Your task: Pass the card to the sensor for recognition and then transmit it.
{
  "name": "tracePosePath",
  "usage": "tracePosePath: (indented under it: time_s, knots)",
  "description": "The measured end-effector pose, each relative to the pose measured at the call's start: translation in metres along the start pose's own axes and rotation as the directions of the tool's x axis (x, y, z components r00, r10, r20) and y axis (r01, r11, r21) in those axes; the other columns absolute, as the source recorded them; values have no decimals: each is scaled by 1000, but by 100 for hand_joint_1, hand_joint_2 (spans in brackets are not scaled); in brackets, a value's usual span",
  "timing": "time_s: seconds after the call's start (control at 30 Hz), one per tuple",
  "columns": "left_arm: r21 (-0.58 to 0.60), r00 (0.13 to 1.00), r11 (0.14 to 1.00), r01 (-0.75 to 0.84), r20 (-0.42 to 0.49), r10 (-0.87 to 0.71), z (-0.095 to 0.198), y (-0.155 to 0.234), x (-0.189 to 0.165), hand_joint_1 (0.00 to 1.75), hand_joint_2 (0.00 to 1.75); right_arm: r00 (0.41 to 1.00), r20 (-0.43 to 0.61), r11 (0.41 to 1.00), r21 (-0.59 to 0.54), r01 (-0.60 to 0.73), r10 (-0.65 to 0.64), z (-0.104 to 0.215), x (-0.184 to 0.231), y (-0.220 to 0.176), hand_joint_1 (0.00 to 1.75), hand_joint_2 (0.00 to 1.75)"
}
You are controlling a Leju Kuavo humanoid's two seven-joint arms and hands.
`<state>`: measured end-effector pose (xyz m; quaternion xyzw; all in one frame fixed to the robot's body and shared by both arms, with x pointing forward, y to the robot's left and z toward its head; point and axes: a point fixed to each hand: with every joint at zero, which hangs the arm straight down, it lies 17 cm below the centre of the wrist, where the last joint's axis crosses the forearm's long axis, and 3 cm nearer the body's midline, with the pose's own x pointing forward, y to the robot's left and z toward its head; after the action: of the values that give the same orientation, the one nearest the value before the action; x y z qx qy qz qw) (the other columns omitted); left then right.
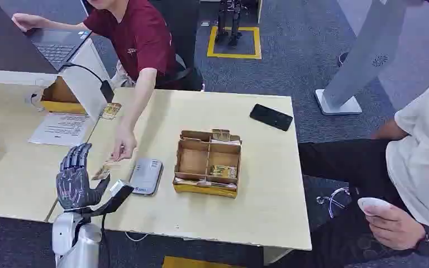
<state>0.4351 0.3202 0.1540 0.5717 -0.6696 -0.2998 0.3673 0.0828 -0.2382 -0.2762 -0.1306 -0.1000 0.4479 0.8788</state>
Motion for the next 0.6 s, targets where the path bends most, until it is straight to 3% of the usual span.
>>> tracePosePath:
  time_s: [0.6]
  knots:
    - [10,1000,1000,-10,8,10,1,2,-1,175,175,1000,1,1000,-1,-3,3,0,0,0,0,175]
